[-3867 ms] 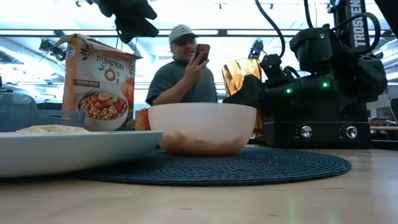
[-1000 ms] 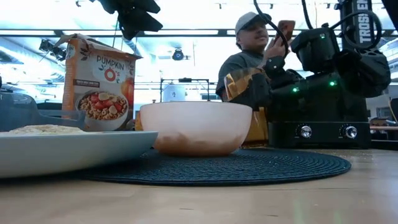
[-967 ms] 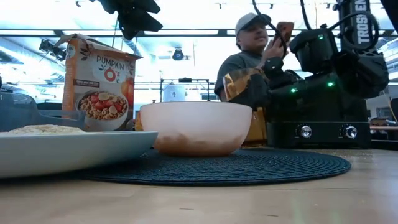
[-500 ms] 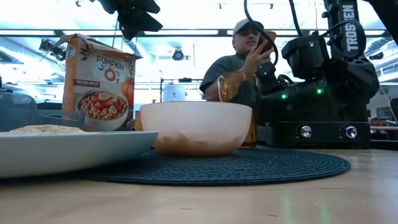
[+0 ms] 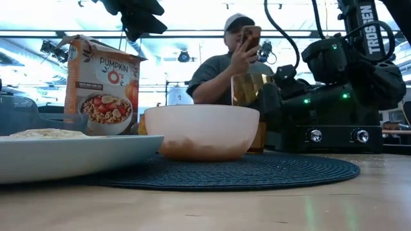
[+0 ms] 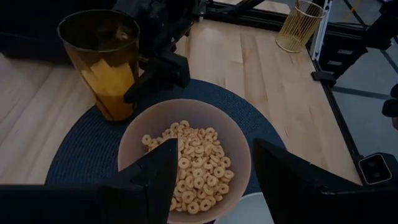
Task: Arrange a breakfast setting
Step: Put the yellow cup on the top right of the orange bowl on the blue placemat
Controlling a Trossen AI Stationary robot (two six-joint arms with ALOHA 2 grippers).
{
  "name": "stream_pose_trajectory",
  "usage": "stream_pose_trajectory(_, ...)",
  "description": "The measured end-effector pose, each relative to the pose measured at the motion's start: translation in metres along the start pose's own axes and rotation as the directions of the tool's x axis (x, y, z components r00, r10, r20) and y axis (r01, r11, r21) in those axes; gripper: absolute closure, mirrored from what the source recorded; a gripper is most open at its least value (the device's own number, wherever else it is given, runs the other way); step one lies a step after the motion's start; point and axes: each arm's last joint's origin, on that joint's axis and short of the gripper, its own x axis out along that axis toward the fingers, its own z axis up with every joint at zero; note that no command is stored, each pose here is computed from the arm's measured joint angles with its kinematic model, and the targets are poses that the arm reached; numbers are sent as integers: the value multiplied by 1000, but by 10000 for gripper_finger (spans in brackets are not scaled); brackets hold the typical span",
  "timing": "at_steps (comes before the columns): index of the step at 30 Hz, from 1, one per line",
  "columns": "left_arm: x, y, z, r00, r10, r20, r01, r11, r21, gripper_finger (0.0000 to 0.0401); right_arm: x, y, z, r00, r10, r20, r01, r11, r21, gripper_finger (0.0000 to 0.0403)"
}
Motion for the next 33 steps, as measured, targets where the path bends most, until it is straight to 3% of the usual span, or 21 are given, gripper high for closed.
stream_pose_trajectory(33, 0, 0, -1, 1000, 3, -12, -3, 1000, 14, 189, 2, -7, 0, 985, 61, -159, -64, 998, -14, 5)
